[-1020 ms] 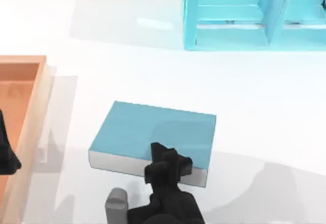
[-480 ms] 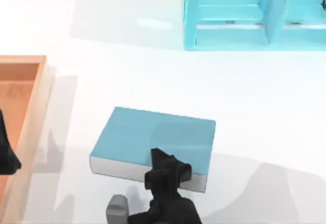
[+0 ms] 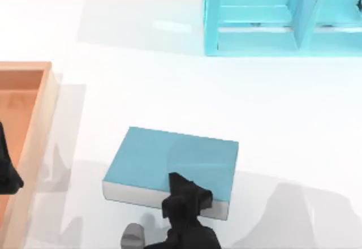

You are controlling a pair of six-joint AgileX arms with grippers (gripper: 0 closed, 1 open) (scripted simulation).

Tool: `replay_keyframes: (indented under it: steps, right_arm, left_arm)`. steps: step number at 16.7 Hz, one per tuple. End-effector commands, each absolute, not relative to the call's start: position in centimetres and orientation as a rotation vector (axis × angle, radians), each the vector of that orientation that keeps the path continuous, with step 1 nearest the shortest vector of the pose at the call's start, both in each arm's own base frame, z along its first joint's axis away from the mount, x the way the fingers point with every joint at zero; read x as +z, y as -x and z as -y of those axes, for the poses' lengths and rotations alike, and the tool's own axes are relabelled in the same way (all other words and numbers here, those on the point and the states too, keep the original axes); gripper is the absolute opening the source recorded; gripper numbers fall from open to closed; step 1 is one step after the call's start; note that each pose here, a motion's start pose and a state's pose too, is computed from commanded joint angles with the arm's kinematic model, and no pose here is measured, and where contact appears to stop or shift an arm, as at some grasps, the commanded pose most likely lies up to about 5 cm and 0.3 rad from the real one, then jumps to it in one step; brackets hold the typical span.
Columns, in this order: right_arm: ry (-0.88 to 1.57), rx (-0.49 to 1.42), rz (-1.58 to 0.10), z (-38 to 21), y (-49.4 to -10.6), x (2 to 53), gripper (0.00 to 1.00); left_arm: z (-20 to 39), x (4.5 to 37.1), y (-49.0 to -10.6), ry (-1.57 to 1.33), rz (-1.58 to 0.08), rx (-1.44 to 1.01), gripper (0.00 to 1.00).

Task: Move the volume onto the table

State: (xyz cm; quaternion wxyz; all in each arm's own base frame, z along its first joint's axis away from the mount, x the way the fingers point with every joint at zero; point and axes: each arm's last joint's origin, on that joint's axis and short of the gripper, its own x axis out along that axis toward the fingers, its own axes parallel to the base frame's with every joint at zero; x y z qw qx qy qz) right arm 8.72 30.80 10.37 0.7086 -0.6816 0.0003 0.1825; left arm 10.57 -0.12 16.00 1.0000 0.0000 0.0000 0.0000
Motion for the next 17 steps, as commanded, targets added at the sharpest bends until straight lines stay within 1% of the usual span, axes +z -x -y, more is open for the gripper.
replay_keyframes:
  steps: [13, 14, 17]
  right_arm:
    - [1.513, 0.405, -0.001, -30.80, -8.72, 10.37, 0.98]
    - [1.513, 0.405, -0.001, -30.80, -8.72, 10.37, 1.00]
    - [1.513, 0.405, -0.001, -30.80, -8.72, 10.37, 1.00]
  left_arm:
    - [0.12, 16.00, -10.57, 0.000, 0.000, 0.000, 1.00]
    - [0.12, 16.00, -10.57, 0.000, 0.000, 0.000, 1.00]
    - [0.12, 16.00, -10.57, 0.000, 0.000, 0.000, 1.00]
